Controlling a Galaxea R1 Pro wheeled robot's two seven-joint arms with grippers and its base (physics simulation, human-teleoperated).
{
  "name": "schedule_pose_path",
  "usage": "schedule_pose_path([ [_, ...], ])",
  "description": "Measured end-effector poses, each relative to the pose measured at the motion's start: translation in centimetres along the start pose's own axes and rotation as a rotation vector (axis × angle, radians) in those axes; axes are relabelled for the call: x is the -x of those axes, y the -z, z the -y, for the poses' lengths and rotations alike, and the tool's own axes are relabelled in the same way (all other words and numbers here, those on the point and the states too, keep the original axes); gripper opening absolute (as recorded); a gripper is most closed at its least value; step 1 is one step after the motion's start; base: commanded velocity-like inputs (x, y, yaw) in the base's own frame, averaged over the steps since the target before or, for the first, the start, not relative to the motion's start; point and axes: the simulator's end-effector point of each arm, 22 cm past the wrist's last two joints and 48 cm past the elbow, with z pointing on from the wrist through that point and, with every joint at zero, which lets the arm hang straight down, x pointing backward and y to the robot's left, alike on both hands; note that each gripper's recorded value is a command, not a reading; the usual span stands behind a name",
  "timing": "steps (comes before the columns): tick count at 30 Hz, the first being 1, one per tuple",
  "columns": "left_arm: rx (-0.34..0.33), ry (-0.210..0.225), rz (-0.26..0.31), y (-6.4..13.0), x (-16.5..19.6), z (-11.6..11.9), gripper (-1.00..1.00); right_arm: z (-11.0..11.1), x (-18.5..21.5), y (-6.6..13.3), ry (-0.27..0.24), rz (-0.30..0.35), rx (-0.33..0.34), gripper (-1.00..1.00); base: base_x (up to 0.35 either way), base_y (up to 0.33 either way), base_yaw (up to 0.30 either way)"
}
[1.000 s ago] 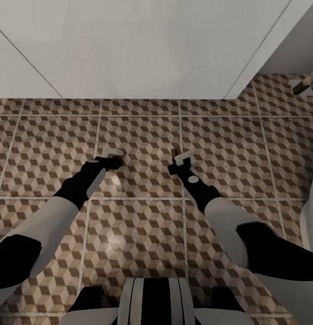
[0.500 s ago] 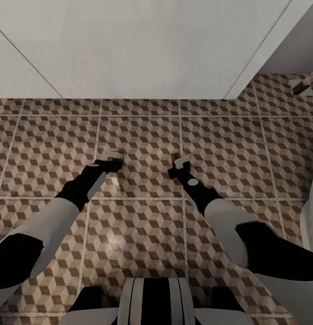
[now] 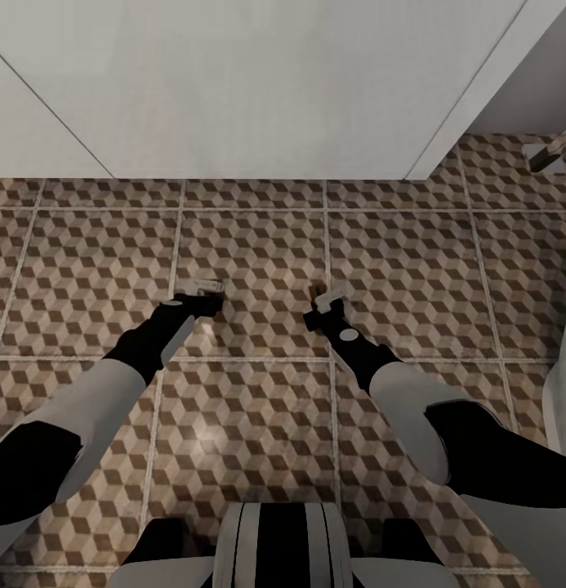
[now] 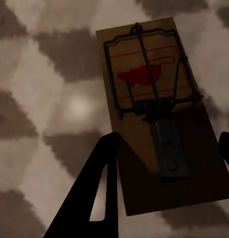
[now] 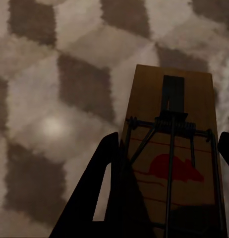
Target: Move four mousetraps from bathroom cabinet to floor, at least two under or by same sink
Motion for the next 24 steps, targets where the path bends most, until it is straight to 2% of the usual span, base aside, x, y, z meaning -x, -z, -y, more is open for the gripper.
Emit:
schedule_pose_path([
  [9, -0.002, -0.006, -0.014, -0.12, -0.60, 0.42, -1.00, -0.03, 0.01, 0.03, 0.000, 0.001, 0.001, -1.00, 0.035, 0.012, 0.000],
  [13, -0.013, 0.009, -0.018, -0.13, -0.79, 0.86, -1.00, -0.02, 0.05, 0.04, 0.000, 0.003, 0.001, -1.00, 0.148, 0.101, 0.000],
  [24, -0.015, 0.010, -0.016, -0.11, -0.69, 0.97, -1.00, -0.04, 0.08, 0.03, 0.000, 0.004, 0.001, -1.00, 0.177, 0.131, 0.000],
])
